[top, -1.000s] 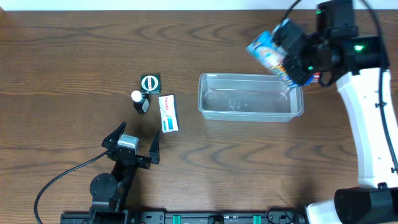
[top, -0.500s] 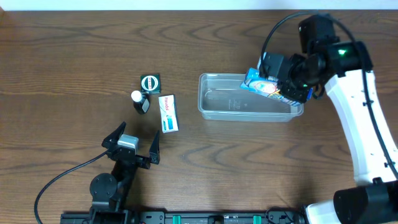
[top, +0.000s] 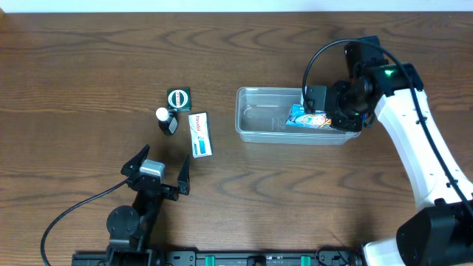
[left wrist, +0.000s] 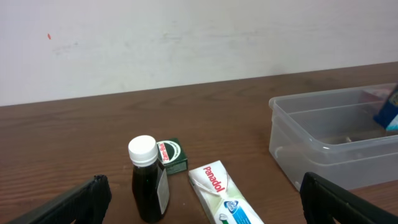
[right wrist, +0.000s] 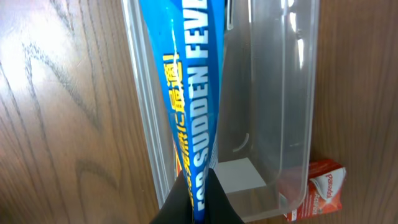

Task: Pack container
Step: 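Lower the blue box into the container's right side and release, then raise the right gripper and move it to the red Panadol box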

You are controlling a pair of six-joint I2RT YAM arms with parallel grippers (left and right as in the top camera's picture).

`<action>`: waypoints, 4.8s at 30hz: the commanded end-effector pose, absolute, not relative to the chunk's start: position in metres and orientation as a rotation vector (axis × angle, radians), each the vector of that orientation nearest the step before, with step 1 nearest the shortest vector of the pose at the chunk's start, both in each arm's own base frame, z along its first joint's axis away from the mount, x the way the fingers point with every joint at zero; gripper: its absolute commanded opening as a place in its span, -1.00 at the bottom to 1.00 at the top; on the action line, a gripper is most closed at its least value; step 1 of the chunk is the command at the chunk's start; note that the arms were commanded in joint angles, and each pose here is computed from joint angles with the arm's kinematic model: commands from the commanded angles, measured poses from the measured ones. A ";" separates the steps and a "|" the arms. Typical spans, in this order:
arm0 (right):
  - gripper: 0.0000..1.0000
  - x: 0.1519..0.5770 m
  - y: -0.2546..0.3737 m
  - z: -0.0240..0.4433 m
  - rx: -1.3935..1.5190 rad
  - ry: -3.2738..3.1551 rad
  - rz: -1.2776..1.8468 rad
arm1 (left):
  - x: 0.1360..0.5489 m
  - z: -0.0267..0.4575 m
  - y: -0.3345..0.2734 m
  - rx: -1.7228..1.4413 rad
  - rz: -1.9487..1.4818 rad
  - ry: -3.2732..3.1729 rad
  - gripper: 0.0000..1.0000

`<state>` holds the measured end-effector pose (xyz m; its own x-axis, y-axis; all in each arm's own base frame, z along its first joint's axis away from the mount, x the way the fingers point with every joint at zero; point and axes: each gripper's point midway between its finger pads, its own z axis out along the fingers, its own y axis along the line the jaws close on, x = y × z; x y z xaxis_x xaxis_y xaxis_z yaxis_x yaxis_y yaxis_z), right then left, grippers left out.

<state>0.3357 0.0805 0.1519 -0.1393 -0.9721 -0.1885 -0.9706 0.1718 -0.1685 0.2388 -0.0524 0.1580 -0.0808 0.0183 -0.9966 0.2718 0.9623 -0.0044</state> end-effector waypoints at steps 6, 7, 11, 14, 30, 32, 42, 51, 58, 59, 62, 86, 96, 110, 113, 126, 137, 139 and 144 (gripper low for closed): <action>-0.98 0.326 0.080 0.134 -2.009 2.103 -0.003 | 0.238 0.143 -0.053 0.236 -0.220 1.686 0.96; -0.97 0.326 0.080 0.133 -2.007 2.101 -0.006 | 0.238 0.143 -0.053 0.236 -0.220 1.686 0.96; -0.97 0.324 0.079 0.130 -2.011 2.106 0.000 | 0.238 0.143 -0.053 0.236 -0.220 1.686 0.96; -0.98 0.323 0.079 0.126 -2.012 2.109 0.003 | 0.238 0.143 -0.053 0.236 -0.220 1.686 0.96; -0.97 0.323 0.078 0.088 -2.008 2.105 -0.016 | 0.238 0.143 -0.053 0.236 -0.220 1.686 0.96; -0.98 0.322 0.078 0.087 -2.009 2.107 -0.016 | 0.238 0.143 -0.053 0.236 -0.220 1.686 0.96; -0.85 0.321 0.075 0.086 -1.998 2.131 -0.025 | 0.238 0.143 -0.053 0.236 -0.220 1.686 0.96; -0.55 0.320 0.075 0.085 -1.927 2.199 -0.012 | 0.238 0.143 -0.053 0.236 -0.220 1.686 0.96; -0.09 0.323 0.076 0.086 -1.921 2.191 -0.021 | 0.238 0.143 -0.053 0.236 -0.220 1.686 0.96; -0.05 0.325 0.076 0.086 -1.917 2.187 -0.026 | 0.238 0.143 -0.053 0.236 -0.220 1.686 0.96; -0.02 0.332 0.077 0.088 -1.901 2.165 -0.050 | 0.238 0.143 -0.053 0.236 -0.220 1.686 0.96; 0.06 0.400 0.055 0.113 -1.325 2.315 -0.387 | 0.238 0.143 -0.053 0.236 -0.220 1.686 0.96; -0.11 0.401 0.064 0.115 -1.210 2.350 -0.350 | 0.238 0.143 -0.053 0.236 -0.220 1.686 0.96; 0.25 0.420 0.010 0.185 -0.504 2.335 -0.313 | 0.238 0.143 -0.053 0.236 -0.220 1.686 0.96; 0.18 0.419 -0.022 0.190 -0.393 2.346 -0.344 | 0.238 0.143 -0.053 0.236 -0.220 1.686 0.96; 0.76 0.415 -0.115 0.166 0.092 2.403 -0.168 | 0.238 0.143 -0.053 0.236 -0.220 1.686 0.96; 0.99 0.445 -0.095 0.130 0.028 2.393 0.035 | 0.238 0.143 -0.053 0.236 -0.220 1.686 0.96; 0.97 0.454 -0.095 0.120 0.035 2.385 0.042 | 0.238 0.143 -0.053 0.236 -0.220 1.686 0.96; 0.92 0.477 -0.090 0.093 0.020 2.368 0.050 | 0.238 0.143 -0.053 0.236 -0.220 1.686 0.96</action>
<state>0.4704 -0.1023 0.1110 -0.7037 0.0156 -0.7103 0.0189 0.9998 0.0033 0.2388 -0.0524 0.1580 -0.0808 0.0183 -0.9966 0.2718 0.9623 -0.0044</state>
